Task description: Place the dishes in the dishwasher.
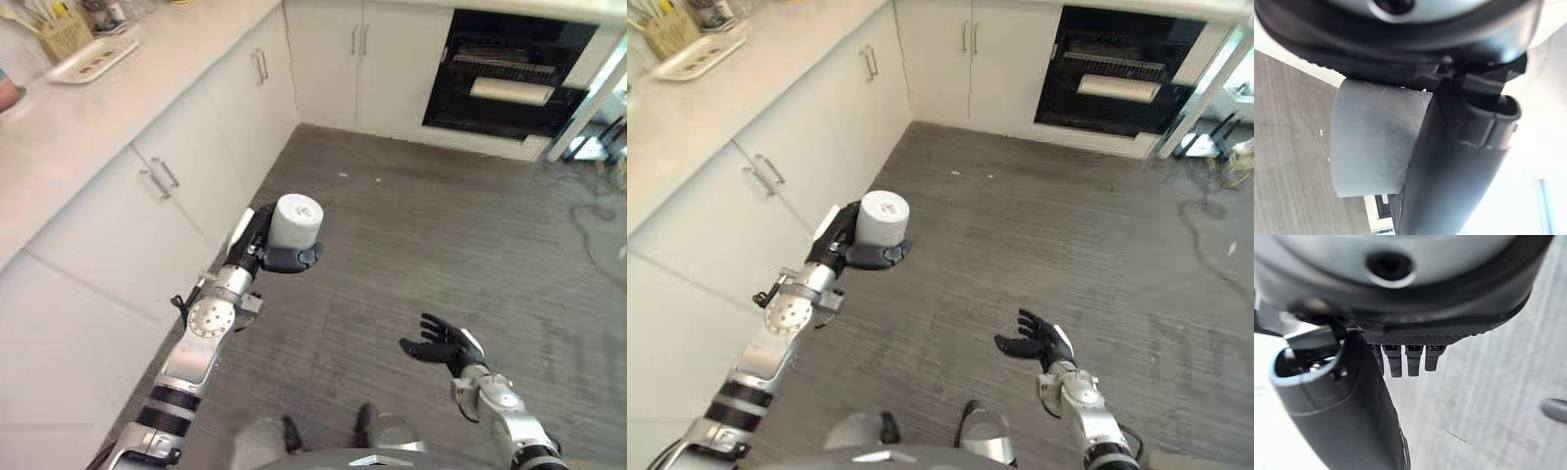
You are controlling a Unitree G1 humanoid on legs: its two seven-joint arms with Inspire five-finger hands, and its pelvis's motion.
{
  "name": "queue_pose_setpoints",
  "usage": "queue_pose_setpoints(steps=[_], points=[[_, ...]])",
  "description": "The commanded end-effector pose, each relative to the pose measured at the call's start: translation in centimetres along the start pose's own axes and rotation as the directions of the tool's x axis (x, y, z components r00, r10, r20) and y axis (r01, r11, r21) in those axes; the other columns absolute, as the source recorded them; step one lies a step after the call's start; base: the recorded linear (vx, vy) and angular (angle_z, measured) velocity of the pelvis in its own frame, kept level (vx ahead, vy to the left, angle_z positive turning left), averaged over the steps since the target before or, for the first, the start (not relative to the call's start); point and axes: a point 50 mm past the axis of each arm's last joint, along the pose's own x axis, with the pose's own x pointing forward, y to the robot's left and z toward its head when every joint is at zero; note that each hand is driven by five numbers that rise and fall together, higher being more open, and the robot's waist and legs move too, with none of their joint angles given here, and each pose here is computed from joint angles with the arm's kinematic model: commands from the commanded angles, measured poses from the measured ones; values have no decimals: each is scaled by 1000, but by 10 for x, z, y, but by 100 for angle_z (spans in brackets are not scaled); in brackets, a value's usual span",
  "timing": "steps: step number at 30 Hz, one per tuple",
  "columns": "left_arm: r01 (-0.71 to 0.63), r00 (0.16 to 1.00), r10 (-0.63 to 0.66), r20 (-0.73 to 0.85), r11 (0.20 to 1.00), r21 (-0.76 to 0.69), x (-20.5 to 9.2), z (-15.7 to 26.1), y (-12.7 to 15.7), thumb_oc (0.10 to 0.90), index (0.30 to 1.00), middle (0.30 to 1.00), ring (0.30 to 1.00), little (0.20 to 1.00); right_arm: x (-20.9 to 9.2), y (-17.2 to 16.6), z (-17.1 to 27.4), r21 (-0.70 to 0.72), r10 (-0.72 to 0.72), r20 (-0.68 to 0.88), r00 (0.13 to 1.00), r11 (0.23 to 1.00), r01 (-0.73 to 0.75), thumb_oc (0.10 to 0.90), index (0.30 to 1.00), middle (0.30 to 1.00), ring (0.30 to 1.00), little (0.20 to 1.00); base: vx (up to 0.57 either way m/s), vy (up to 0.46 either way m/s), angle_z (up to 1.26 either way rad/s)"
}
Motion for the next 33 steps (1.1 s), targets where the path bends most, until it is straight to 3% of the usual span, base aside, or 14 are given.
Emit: queue_pose_setpoints(steps=[1,7,11,18,24,28,30,33], points=[[-80,973,74,221,997,20,-4,40,21,400,300,300,300,300,6,20,42,19,115,197,974,992,-121,800,900,900,900,900,971,167,-152],[-144,971,132,202,988,46,-16,35,33,400,300,300,300,300,4,44,38,97,192,207,959,972,-216,800,900,900,900,900,648,281,-130],[-172,966,159,204,984,46,-11,35,37,400,300,300,300,300,6,63,53,41,276,238,931,955,-294,800,900,900,900,900,437,98,-48],[-192,958,180,222,981,35,1,38,35,400,300,300,300,300,5,66,81,6,285,345,894,952,-306,800,900,900,900,900,400,-208,-18],[-133,967,139,213,990,-45,6,33,12,400,300,300,300,300,-4,54,95,-33,250,417,874,965,-260,800,900,900,900,900,603,-291,-3],[-139,966,159,205,984,-108,8,33,12,400,300,300,300,300,-6,49,102,-75,236,433,870,971,-227,800,900,900,900,900,467,-316,-33],[-143,963,191,188,960,-240,8,33,12,400,300,300,300,300,-5,40,112,-155,197,443,875,978,-142,800,900,900,900,900,436,-374,-48],[-135,964,195,181,944,-301,2,34,12,400,300,300,300,300,-6,36,120,-267,185,451,873,962,-66,800,900,900,900,900,572,-219,-27]])
